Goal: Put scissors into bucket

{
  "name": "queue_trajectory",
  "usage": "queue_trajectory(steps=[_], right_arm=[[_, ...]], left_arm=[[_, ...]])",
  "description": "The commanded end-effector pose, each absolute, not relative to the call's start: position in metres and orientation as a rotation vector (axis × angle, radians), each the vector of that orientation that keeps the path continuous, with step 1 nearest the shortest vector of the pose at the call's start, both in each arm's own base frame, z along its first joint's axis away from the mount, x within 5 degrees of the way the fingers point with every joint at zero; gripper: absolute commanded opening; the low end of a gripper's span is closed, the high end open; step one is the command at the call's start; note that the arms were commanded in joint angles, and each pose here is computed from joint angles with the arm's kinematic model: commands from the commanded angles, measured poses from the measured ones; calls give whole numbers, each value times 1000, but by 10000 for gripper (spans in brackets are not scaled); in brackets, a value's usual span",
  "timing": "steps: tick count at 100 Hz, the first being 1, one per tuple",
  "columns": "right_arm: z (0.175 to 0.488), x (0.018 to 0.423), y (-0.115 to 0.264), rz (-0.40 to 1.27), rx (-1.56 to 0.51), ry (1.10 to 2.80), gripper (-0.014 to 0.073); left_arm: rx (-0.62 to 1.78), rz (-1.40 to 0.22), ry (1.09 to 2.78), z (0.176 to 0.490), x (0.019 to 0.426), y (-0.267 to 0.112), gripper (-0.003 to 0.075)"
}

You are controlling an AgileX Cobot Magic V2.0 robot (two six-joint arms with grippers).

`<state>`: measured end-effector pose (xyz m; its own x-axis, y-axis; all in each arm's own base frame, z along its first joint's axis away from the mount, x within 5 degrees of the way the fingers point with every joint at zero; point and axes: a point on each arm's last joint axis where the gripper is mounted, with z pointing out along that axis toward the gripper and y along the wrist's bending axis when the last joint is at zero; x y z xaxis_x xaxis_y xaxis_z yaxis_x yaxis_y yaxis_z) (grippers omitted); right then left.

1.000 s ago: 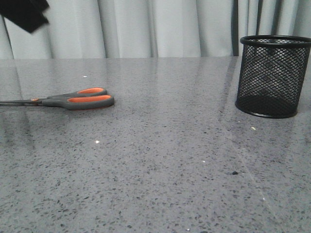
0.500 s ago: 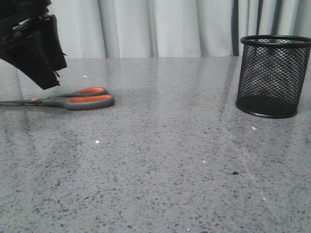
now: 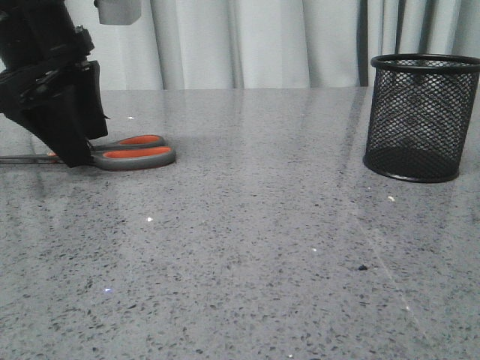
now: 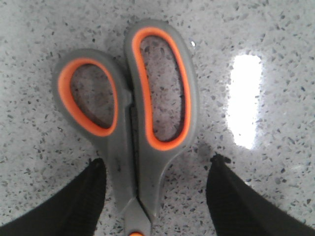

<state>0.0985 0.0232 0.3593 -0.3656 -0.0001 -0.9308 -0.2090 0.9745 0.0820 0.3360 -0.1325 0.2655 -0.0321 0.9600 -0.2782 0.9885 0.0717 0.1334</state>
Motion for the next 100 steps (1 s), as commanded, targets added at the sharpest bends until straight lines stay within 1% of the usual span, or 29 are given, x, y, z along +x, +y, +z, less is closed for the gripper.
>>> queue_trajectory(steps=[1, 22, 39, 46, 63, 70, 75, 84, 100], right_arm=[[376, 101, 23, 218, -144, 1837, 518], [376, 101, 23, 218, -144, 1837, 518], [375, 101, 23, 218, -145, 1845, 518], [375, 101, 23, 218, -145, 1846, 518], [375, 101, 23, 218, -145, 1846, 518], [375, 101, 23, 218, -145, 1847, 518], [375, 101, 23, 218, -145, 1847, 518], [375, 101, 24, 235, -139, 1848, 518], [377, 100, 28, 323, -107, 1839, 517]], left_arm=[[1914, -114, 1994, 287, 334, -137, 406], [1919, -124, 2014, 273, 342, -139, 406], [1916, -143, 2022, 269, 343, -140, 398], [1907, -163, 2023, 270, 342, -142, 349], [1887, -219, 2047, 271, 339, -143, 143], [1872, -231, 2042, 274, 338, -144, 89], [1859, -237, 2032, 279, 336, -144, 75], [1816, -205, 1994, 290, 334, -144, 75], [1663, -111, 1863, 331, 326, -141, 75]])
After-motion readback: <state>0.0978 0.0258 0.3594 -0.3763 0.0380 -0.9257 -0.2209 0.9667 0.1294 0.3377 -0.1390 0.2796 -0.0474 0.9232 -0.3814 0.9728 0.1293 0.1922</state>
